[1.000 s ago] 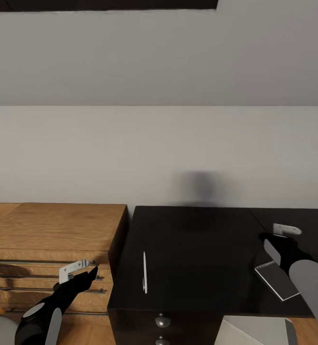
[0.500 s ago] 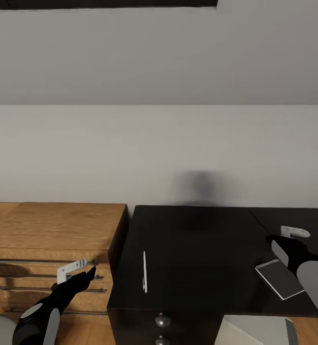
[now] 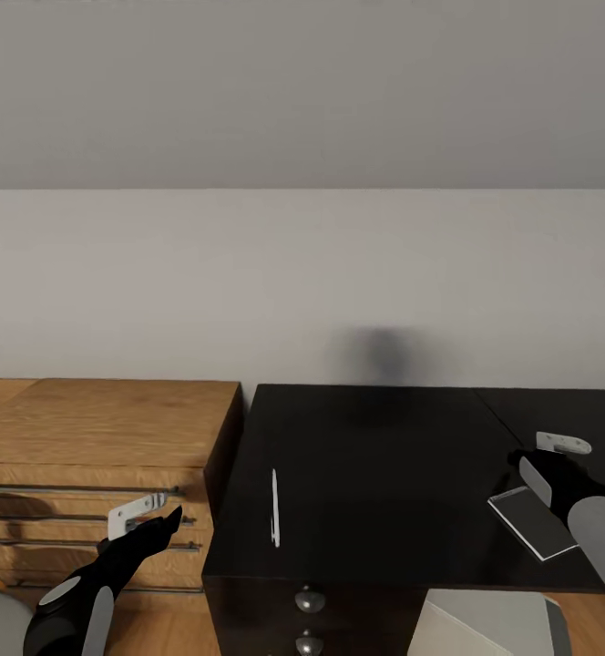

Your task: In the bedroom, organize the workspace by keeping the computer under the desk, ensuring the monitor is on the desk, placing the keyboard on the desk next to the monitor, placing the mouse on the desk next to the keyboard, moving the folder from the swivel chair onto the desk next to the mouse, stacking the notebook on top of the folder with the pen on top of the notebook, and positioning the swivel chair next to the desk.

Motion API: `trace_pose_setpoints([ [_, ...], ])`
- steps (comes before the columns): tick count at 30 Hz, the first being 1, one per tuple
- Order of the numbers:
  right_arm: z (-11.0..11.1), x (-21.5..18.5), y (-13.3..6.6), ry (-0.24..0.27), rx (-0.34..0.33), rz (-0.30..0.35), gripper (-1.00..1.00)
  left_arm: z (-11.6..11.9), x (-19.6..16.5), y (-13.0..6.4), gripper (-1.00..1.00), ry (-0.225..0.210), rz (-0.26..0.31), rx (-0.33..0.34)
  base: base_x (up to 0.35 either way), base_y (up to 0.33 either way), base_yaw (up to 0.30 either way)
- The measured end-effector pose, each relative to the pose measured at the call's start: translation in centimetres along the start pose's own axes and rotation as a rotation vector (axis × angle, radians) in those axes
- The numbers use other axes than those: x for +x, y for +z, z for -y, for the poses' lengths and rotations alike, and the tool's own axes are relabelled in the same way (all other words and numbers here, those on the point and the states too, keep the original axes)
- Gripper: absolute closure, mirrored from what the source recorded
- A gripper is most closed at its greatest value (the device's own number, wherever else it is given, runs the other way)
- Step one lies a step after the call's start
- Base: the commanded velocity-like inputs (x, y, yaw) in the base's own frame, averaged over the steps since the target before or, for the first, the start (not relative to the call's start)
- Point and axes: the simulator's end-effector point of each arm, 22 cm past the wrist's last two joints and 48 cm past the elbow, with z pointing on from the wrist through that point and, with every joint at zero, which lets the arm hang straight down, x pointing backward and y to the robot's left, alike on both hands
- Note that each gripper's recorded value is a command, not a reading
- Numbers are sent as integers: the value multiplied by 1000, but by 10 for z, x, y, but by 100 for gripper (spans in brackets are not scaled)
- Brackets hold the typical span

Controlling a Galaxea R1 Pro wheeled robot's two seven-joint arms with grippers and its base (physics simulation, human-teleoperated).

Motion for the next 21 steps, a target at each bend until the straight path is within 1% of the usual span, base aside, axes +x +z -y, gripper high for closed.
trace_pose_setpoints([
  [6,14,11,9,1,16,-17,-100,-3,10,5,-100,0,0,0,0,0,0],
  [9,16,18,13,5,9,-29,-100,-5,15,7,-100,0,0,0,0,0,0],
  [16,8,19,18,11,-31,-10,-100,-8,26,12,-100,0,1,0,0,0,0],
  [21,4,18,20,15,-42,2,-100,-10,32,15,-100,-1,1,1,0,0,0],
])
